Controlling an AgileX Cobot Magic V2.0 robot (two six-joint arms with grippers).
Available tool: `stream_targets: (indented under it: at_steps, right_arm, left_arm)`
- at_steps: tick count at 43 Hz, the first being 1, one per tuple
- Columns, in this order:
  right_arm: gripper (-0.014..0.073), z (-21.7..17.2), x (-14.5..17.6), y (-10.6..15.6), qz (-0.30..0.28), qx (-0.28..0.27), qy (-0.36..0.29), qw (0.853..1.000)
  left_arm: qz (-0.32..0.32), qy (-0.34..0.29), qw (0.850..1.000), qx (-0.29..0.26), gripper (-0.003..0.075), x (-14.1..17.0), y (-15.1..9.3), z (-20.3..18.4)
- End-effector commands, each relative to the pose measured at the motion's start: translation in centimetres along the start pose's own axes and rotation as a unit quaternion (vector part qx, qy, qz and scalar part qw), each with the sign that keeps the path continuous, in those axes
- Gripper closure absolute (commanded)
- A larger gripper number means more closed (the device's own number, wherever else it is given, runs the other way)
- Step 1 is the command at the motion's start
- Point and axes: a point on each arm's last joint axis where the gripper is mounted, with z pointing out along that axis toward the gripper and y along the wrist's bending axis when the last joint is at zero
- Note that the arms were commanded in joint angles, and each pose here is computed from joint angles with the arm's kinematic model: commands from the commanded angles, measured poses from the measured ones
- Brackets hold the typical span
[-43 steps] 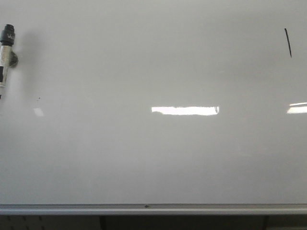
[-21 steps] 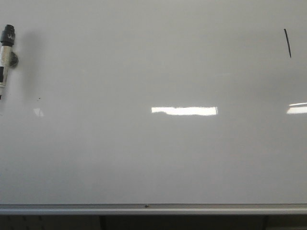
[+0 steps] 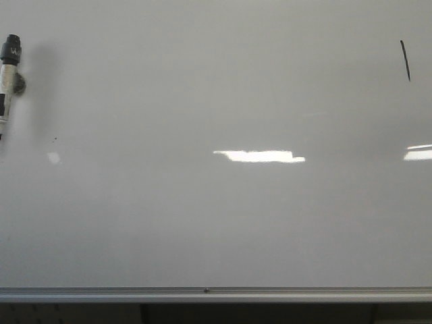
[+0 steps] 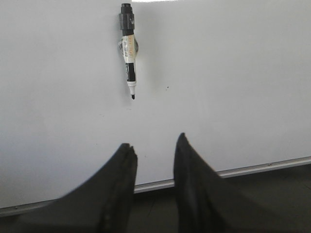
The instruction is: Write number 1 on whiteboard
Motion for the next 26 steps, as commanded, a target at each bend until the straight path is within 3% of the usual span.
stream_targets:
  at_steps: [1, 3, 26]
  right_arm:
    - [0.0638, -0.34, -1.17, -0.11, -0.009, 0.007, -0.046, 0.999]
    - [0.0697, -0.34, -1.17, -0.11, -0.009, 0.007, -0.046, 0.999]
    - [0.0691, -0.33, -1.0, -0.12, -0.008, 0.007, -0.037, 0.999]
  left_arm:
    - [0.004, -0.046, 0.999, 0.009, 0.0694, -1.33, -0.14, -0.44]
    - [0.004, -0.046, 0.999, 0.009, 0.0733, -1.33, -0.14, -0.44]
    - [0.004, -0.045, 0.999, 0.009, 0.0741, -1.31, -0.15, -0.44]
